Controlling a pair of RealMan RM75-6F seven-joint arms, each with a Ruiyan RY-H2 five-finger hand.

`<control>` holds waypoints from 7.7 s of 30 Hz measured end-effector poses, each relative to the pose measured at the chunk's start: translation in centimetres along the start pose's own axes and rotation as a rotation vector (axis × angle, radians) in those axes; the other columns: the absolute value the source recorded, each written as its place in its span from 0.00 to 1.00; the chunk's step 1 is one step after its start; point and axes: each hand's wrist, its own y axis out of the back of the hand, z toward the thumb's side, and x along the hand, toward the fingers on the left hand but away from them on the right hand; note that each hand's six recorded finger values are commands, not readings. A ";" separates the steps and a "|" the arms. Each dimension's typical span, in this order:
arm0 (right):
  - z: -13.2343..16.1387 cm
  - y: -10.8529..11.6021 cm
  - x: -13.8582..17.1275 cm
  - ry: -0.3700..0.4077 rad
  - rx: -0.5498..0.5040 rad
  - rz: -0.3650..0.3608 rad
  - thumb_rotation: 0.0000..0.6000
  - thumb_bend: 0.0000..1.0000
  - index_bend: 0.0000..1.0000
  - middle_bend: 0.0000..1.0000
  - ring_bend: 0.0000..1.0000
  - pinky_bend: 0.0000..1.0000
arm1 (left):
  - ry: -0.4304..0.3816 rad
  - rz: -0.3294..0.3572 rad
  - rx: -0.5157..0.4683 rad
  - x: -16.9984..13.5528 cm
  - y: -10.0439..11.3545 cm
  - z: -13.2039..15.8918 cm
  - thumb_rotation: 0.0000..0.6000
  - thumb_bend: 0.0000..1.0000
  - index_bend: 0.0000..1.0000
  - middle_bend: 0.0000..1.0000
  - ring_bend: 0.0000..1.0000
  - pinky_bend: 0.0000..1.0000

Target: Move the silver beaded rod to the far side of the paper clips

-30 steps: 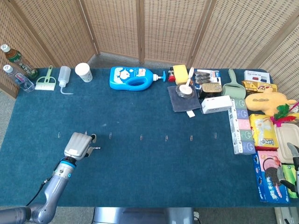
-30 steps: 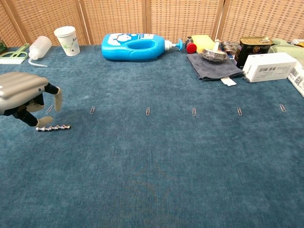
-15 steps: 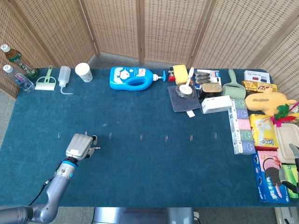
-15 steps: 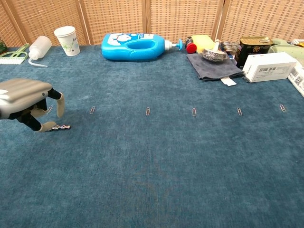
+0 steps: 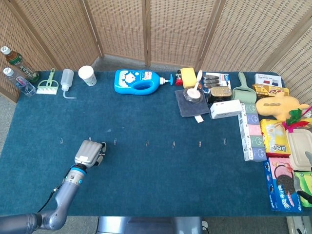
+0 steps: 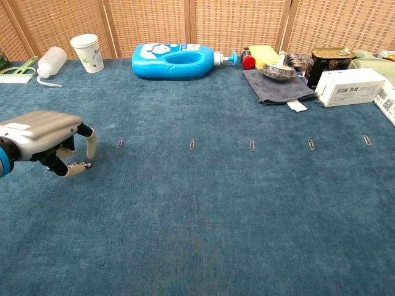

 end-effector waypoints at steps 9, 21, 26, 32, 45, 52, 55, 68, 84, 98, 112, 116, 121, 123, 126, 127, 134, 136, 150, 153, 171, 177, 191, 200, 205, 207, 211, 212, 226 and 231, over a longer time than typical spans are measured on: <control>0.0 0.1 0.2 -0.005 -0.003 -0.001 1.00 0.50 0.00 0.14 0.11 0.16 | 0.003 -0.004 -0.010 0.2 -0.2 0.1 1.00 0.33 0.46 1.00 1.00 1.00; -0.3 0.0 0.4 -0.016 -0.004 -0.002 1.00 0.50 0.00 0.14 0.11 0.16 | 0.010 -0.013 -0.009 0.4 -0.3 0.2 1.00 0.33 0.46 1.00 1.00 1.00; -0.4 0.0 0.4 -0.019 -0.004 -0.002 1.00 0.50 0.00 0.14 0.11 0.16 | 0.015 -0.015 -0.005 0.5 -0.3 0.2 1.00 0.33 0.47 1.00 1.00 1.00; -0.4 0.0 0.4 -0.022 -0.004 -0.001 1.00 0.50 0.00 0.14 0.11 0.16 | 0.018 -0.018 -0.005 0.6 -0.3 0.4 1.00 0.34 0.50 1.00 1.00 1.00; -0.6 -0.1 0.5 -0.027 -0.005 -0.002 1.00 0.50 0.00 0.14 0.11 0.16 | 0.035 -0.020 0.000 0.6 -0.1 0.1 1.00 0.35 0.50 1.00 1.00 1.00; -0.5 -0.1 0.5 -0.028 -0.004 -0.003 1.00 0.50 0.00 0.14 0.11 0.16 | 0.040 -0.030 0.007 0.7 -0.3 -0.1 1.00 0.35 0.49 1.00 1.00 1.00; -0.6 -0.1 0.5 -0.030 -0.003 -0.003 1.00 0.50 0.00 0.14 0.11 0.16 | 0.045 -0.033 0.007 0.7 -0.4 -0.2 1.00 0.35 0.49 1.00 1.00 1.00; -0.3 0.0 0.4 -0.024 -0.005 -0.013 1.00 0.50 0.00 0.14 0.11 0.16 | 0.061 -0.018 0.009 0.6 0.1 -0.7 1.00 0.38 0.60 1.00 1.00 1.00; 0.3 0.1 0.4 -0.004 -0.012 -0.022 1.00 0.50 0.00 0.14 0.11 0.16 | 0.040 0.074 -0.078 -0.4 3.2 -1.4 1.00 0.41 0.65 1.00 1.00 1.00; 1.2 -0.3 -0.1 0.031 -0.017 -0.018 1.00 0.50 0.00 0.14 0.11 0.16 | 0.064 0.198 -0.186 -2.3 8.3 -5.1 1.00 0.41 0.65 1.00 1.00 1.00; 1.9 -0.7 -0.5 0.044 -0.017 -0.006 1.00 0.50 0.00 0.14 0.11 0.16 | 0.131 0.163 -0.357 -2.4 8.3 -10.0 1.00 0.41 0.65 1.00 1.00 1.00; 2.2 -1.0 -0.6 0.046 -0.014 0.001 1.00 0.50 0.00 0.14 0.11 0.17 | 0.186 0.127 -0.399 -2.0 7.2 -12.6 1.00 0.41 0.65 1.00 1.00 1.00; 2.1 -1.1 -0.7 0.038 -0.011 0.005 1.00 0.50 0.00 0.14 0.11 0.16 | 0.250 0.106 -0.410 -1.4 6.4 -15.8 1.00 0.41 0.65 1.00 1.00 1.00; 2.2 -1.1 -0.7 0.037 -0.010 0.006 1.00 0.50 0.00 0.14 0.11 0.16 | 0.265 0.102 -0.407 -1.3 6.1 -16.5 1.00 0.41 0.65 1.00 1.00 1.00; 2.3 -1.3 -0.7 0.037 -0.008 0.010 1.00 0.50 0.00 0.14 0.11 0.16 | 0.281 0.093 -0.404 -0.9 5.6 -17.1 1.00 0.41 0.65 1.00 1.00 1.00; 2.3 -1.3 -0.8 0.037 -0.008 0.011 1.00 0.50 0.00 0.14 0.11 0.16 | 0.285 0.088 -0.403 -0.7 5.3 -17.2 1.00 0.41 0.65 1.00 1.00 1.00; 2.4 -1.5 -0.9 0.034 -0.009 0.015 1.00 0.50 0.00 0.14 0.11 0.16 | 0.297 0.052 -0.403 0.4 3.5 -17.4 1.00 0.41 0.65 1.00 1.00 1.00; 2.3 -1.5 -0.9 0.029 -0.009 0.016 1.00 0.50 0.00 0.14 0.11 0.16 | 0.298 0.044 -0.408 0.8 3.0 -17.3 1.00 0.41 0.65 1.00 1.00 1.00; 2.5 -1.5 -0.7 0.025 0.000 0.018 1.00 0.50 0.00 0.14 0.11 0.17 | 0.266 0.027 -0.448 2.4 1.3 -16.2 1.00 0.41 0.65 1.00 1.00 1.00; 2.5 -1.4 -0.7 0.022 0.003 0.016 1.00 0.50 0.00 0.14 0.11 0.17 | 0.255 0.029 -0.450 2.5 1.4 -16.0 1.00 0.41 0.65 1.00 1.00 1.00; 2.0 -1.2 -0.4 0.010 -0.001 0.008 1.00 0.50 0.00 0.14 0.11 0.17 | 0.092 0.045 -0.508 3.9 4.2 -10.4 1.00 0.41 0.65 1.00 1.00 1.00; 1.6 -0.9 -0.2 0.002 0.000 0.001 1.00 0.50 0.00 0.14 0.11 0.16 | 0.051 0.030 -0.519 5.2 4.1 -8.0 1.00 0.41 0.65 1.00 1.00 1.00; 1.1 -0.7 0.1 -0.009 -0.003 -0.003 1.00 0.50 0.00 0.14 0.11 0.16 | 0.027 0.004 -0.494 6.4 3.7 -6.1 1.00 0.41 0.65 1.00 1.00 1.00; 1.2 -0.8 -0.1 0.000 -0.008 -0.002 1.00 0.50 0.00 0.14 0.11 0.17 | 0.028 0.000 -0.487 6.1 3.8 -6.3 1.00 0.41 0.65 1.00 1.00 1.00; 1.2 -0.9 -0.2 -0.003 -0.007 -0.001 1.00 0.50 0.00 0.14 0.11 0.16 | 0.008 0.003 -0.505 6.0 4.3 -5.6 1.00 0.41 0.65 1.00 1.00 1.00; 1.1 -0.9 -0.1 -0.005 -0.009 0.000 1.00 0.50 0.00 0.14 0.11 0.17 | -0.011 0.004 -0.506 6.1 4.6 -5.0 1.00 0.41 0.65 1.00 1.00 1.00; 1.1 -0.8 0.0 -0.006 -0.012 -0.004 1.00 0.50 0.00 0.14 0.11 0.16 | -0.046 0.011 -0.501 6.4 5.3 -3.6 1.00 0.41 0.65 1.00 1.00 1.00; 1.0 -0.8 0.0 -0.006 -0.013 -0.004 1.00 0.50 0.00 0.14 0.11 0.17 | -0.057 0.013 -0.499 6.5 5.5 -3.2 1.00 0.41 0.65 1.00 1.00 1.00; 0.8 -0.3 0.3 -0.012 -0.015 -0.013 1.00 0.50 0.00 0.14 0.11 0.17 | -0.151 -0.017 -0.507 7.9 5.2 2.1 1.00 0.41 0.65 1.00 1.00 1.00; 0.6 -0.1 0.4 -0.018 -0.015 -0.018 1.00 0.50 0.00 0.14 0.11 0.17 | -0.166 -0.024 -0.507 8.3 5.0 3.2 1.00 0.41 0.65 1.00 1.00 1.00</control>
